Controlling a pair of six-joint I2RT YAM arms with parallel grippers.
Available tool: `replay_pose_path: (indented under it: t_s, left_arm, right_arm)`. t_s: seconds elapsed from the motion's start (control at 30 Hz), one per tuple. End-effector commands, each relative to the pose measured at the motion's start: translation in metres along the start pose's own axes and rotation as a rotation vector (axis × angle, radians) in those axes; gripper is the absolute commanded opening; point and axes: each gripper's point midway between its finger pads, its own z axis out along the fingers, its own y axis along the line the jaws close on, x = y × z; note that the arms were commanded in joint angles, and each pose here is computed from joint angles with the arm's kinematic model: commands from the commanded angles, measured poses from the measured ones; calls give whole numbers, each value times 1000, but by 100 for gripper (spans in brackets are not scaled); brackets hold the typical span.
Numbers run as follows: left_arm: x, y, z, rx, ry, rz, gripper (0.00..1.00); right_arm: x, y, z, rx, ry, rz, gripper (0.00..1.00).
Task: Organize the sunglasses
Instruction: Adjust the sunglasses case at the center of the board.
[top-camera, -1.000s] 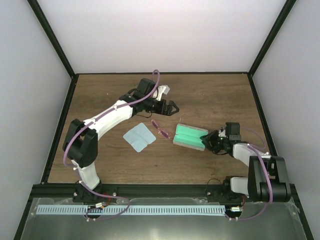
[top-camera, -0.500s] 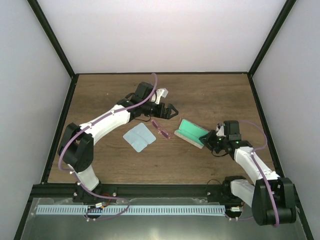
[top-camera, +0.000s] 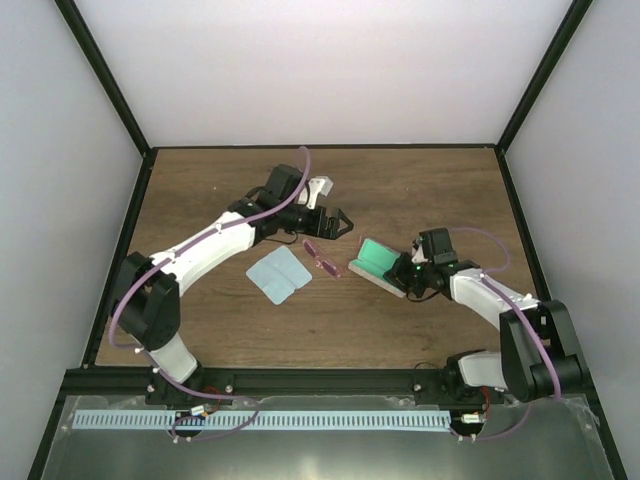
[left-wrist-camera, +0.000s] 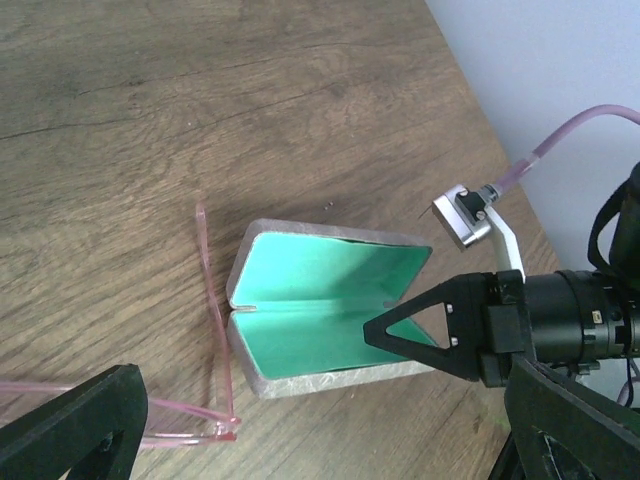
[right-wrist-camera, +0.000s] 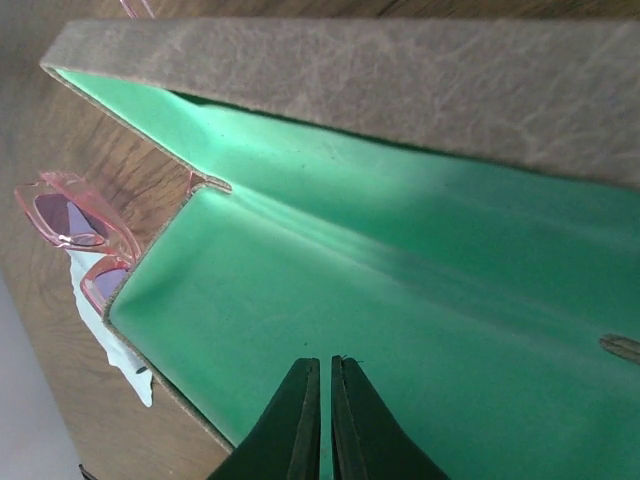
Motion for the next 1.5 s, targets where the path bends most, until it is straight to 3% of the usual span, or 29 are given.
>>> replay_pose_path:
  t_s: [0.0,0.23,0.47,0.6,0.83,1.03,1.17,1.37,1.4,1.47]
  left_arm:
    - [6,2,-12,-26,-3,22,100]
    - [7,14,-16,-61,-23,-13,100]
    - [17,21,-12,-66,4,-21,100]
    - [21,23,-11,-68,14,-29,100]
    - [20,18,-13,-53,15,-13,100]
    - [30,7,-11,-11,31,-7,96]
    - [36,12,-14,-35,13,-21,92]
    - [33,19,-14,-68,-15,-45,91]
    - [32,20,-14,-75,-21,-51,91]
    - [30,23,-15,-94,-32,-66,91]
  right_arm:
    - [6,2,9,12,-2,-8,4]
    - [27,-8,26,63,53,-9,6]
    - [49,-24,41,170,87,-50,22]
    - [52,-26,41,294,35,-162,35]
    - [38,26,6,239,-127,-288,55]
    - [23,57,-38,197,-232,-305,58]
    - [27,59,-58,169,-250,-304,47]
    - [45,44,-42,144,-172,-345,13]
    - [47,40,-39,144,-167,-347,4]
    - [49,36,-36,139,-176,-357,1]
